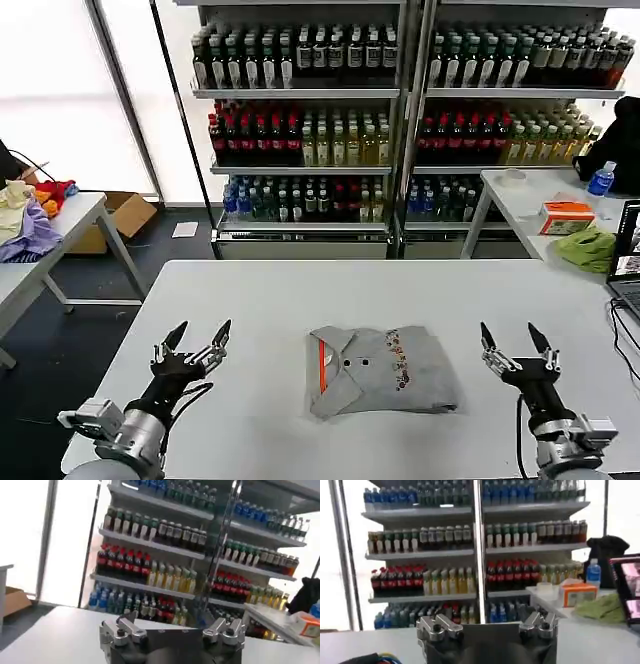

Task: Fold and organize the clothes.

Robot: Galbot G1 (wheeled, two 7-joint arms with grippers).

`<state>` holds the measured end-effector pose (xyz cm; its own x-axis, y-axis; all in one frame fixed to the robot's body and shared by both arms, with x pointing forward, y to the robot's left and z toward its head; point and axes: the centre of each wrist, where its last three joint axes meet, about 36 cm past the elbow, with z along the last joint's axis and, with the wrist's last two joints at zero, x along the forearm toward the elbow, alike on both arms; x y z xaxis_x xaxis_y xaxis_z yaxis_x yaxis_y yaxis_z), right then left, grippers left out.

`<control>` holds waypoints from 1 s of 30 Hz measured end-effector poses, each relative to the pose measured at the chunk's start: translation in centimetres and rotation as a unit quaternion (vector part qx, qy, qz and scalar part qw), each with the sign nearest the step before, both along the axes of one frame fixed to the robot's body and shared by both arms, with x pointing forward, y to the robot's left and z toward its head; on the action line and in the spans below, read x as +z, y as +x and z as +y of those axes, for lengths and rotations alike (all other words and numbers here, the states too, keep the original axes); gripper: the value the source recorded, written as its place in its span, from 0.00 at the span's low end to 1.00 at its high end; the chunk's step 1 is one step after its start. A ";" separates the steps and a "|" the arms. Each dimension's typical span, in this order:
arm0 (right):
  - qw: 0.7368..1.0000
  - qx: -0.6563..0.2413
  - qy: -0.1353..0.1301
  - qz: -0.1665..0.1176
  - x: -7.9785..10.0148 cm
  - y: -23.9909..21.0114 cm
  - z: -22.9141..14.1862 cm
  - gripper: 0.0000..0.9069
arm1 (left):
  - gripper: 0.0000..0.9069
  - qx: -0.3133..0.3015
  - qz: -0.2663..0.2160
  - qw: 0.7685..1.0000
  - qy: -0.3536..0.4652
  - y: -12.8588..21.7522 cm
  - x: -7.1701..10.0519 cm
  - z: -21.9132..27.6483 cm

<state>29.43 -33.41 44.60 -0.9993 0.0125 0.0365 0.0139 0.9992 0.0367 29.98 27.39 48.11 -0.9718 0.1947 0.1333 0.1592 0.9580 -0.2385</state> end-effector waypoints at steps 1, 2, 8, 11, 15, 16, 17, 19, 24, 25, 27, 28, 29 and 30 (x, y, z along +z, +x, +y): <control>1.000 0.000 -0.001 -0.005 -0.2 -0.3 -0.1 1.00 | 1.00 -0.001 -0.006 1.000 0.004 -0.1 0.0 0.2; 1.000 -0.001 -0.003 -0.009 -0.5 -0.6 -0.2 1.00 | 1.00 -0.002 -0.012 1.000 0.007 -0.2 0.0 0.4; 1.000 -0.006 -0.011 -0.025 -1.8 -2.0 -0.4 1.00 | 1.00 -0.010 -0.047 0.998 0.034 -0.9 -0.3 1.6; 1.000 -0.008 -0.015 -0.024 -2.7 -2.9 -0.4 1.00 | 1.00 -0.012 -0.058 0.997 0.048 -1.2 -0.7 2.2; 0.999 -0.019 -0.016 -0.022 -3.7 -4.0 -0.8 1.00 | 1.00 -0.012 -0.068 0.996 0.064 -1.4 -0.9 3.0; 0.999 -0.023 -0.017 -0.021 -3.7 -4.3 -0.9 1.00 | 1.00 -0.012 -0.071 0.995 0.068 -1.5 -0.9 3.2; 0.999 -0.027 -0.016 -0.020 -3.8 -4.5 -1.1 1.00 | 1.00 -0.012 -0.073 0.995 0.071 -1.5 -0.9 3.3; 0.999 -0.033 -0.014 -0.021 -3.8 -4.9 -1.4 1.00 | 1.00 -0.013 -0.078 0.994 0.077 -1.6 -0.8 3.6; 0.999 -0.040 -0.013 -0.022 -3.7 -5.4 -2.2 1.00 | 1.00 -0.013 -0.088 0.992 0.089 -1.7 -0.9 4.2; 0.999 -0.040 -0.011 -0.021 -3.6 -5.6 -2.3 1.00 | 1.00 -0.012 -0.088 0.992 0.092 -1.8 -1.1 4.3; 0.999 -0.039 -0.007 -0.021 -3.5 -5.8 -2.4 1.00 | 1.00 -0.011 -0.089 0.991 0.097 -2.0 -1.3 4.5; 0.999 -0.039 -0.004 -0.020 -3.5 -5.9 -2.4 1.00 | 1.00 -0.011 -0.090 0.991 0.099 -2.0 -1.3 4.6; 0.999 -0.038 -0.002 -0.019 -3.4 -6.1 -2.4 1.00 | 1.00 -0.011 -0.091 0.991 0.101 -2.1 -1.4 4.6; 0.999 -0.038 -0.001 -0.018 -3.3 -6.2 -2.4 1.00 | 1.00 -0.010 -0.091 0.991 0.101 -2.2 -1.4 4.6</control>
<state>23.26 -35.84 41.32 -0.9962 0.0876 -0.0001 0.0875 0.9955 0.0358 27.76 31.99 46.67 -0.9794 0.2020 -0.0047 0.2021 0.9793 -0.0087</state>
